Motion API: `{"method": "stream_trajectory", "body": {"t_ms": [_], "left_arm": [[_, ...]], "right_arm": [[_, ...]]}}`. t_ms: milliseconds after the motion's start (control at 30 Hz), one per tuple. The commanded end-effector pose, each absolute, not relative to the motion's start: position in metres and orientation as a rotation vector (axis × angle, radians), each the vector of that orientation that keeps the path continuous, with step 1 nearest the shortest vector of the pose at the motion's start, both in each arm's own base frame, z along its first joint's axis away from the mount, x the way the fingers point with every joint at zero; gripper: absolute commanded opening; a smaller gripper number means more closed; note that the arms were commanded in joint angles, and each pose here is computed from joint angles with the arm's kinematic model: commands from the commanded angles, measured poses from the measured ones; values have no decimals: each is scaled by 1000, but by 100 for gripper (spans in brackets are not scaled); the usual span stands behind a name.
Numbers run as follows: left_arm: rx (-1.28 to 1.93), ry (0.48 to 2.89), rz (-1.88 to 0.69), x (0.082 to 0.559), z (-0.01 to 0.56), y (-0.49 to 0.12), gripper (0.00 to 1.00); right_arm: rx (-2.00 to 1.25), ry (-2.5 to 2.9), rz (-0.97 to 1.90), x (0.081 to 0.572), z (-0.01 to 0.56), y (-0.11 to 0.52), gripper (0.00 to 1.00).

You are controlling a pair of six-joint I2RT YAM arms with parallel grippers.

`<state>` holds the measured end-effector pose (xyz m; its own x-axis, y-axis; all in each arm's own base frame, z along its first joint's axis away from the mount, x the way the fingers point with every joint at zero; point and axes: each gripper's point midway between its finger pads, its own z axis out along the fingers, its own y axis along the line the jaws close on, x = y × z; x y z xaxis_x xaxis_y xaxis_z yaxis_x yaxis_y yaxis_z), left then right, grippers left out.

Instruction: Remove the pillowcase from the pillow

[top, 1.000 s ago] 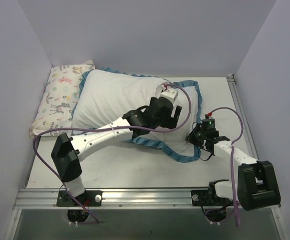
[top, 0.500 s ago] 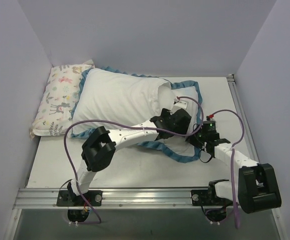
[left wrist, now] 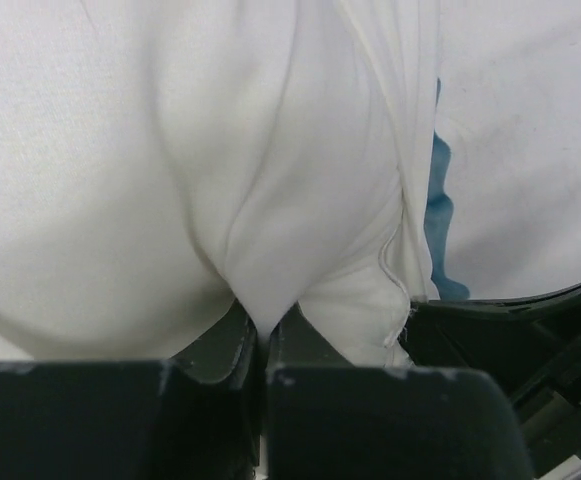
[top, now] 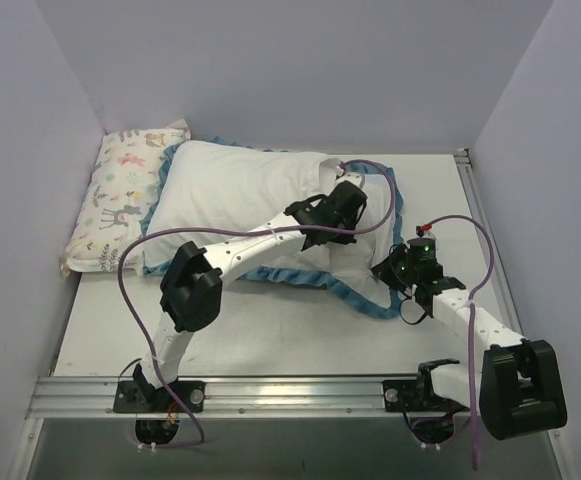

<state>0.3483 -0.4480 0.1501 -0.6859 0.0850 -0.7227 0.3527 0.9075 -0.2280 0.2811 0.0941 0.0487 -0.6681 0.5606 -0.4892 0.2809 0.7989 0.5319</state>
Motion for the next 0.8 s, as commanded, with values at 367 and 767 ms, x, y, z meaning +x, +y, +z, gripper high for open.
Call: {"method": "stream_trajectory", "body": {"t_ms": [367, 767], "left_arm": [[27, 2172, -585, 462, 252, -371, 0], [-9, 2221, -613, 485, 235, -372, 0]], "right_arm": [[575, 2441, 374, 249, 28, 84, 0], [342, 2344, 394, 225, 67, 113, 0]]}}
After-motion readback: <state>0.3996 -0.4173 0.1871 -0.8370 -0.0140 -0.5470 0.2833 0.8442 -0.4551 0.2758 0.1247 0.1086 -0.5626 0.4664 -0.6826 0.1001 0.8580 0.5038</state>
